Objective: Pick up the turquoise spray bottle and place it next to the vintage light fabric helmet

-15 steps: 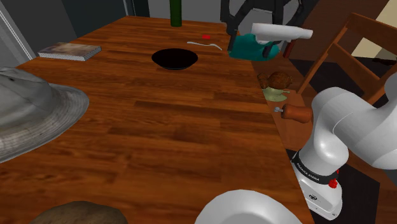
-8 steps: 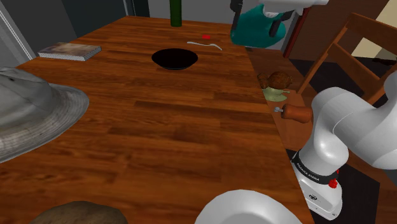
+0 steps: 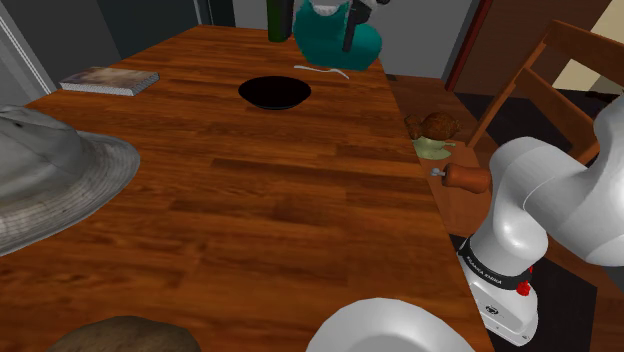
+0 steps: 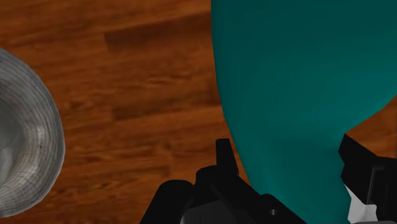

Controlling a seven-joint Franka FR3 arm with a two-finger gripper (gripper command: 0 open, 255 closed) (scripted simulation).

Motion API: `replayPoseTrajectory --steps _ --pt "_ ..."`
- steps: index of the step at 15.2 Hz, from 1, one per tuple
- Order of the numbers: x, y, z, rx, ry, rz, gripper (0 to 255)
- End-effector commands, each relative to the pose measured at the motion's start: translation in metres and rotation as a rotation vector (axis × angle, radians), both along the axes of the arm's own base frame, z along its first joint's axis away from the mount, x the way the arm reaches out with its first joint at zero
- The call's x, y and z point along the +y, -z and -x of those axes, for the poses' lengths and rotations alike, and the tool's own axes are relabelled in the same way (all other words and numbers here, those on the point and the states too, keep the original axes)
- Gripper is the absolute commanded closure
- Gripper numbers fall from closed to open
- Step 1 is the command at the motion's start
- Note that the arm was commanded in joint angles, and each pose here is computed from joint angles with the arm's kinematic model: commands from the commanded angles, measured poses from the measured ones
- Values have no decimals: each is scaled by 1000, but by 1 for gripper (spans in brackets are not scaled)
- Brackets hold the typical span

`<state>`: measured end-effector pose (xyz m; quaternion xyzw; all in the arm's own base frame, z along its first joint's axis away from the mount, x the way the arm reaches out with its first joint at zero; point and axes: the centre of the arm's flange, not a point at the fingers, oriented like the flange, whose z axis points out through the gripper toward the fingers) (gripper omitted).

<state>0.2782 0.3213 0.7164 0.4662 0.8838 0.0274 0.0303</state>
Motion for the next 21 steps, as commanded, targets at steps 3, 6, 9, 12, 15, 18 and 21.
replayPoseTrajectory --steps 3,6,9,12,15,18,21 --pt "42 0 -32 0 0 0 255" --pt "74 0 -55 0 0 0 255" --pt "106 0 -78 0 0 0 255" --pt "134 0 -99 0 0 0 255" --pt "134 16 -99 0 0 0 255" --pt "134 31 -99 0 0 0 255" --pt "134 47 -99 0 0 0 255"
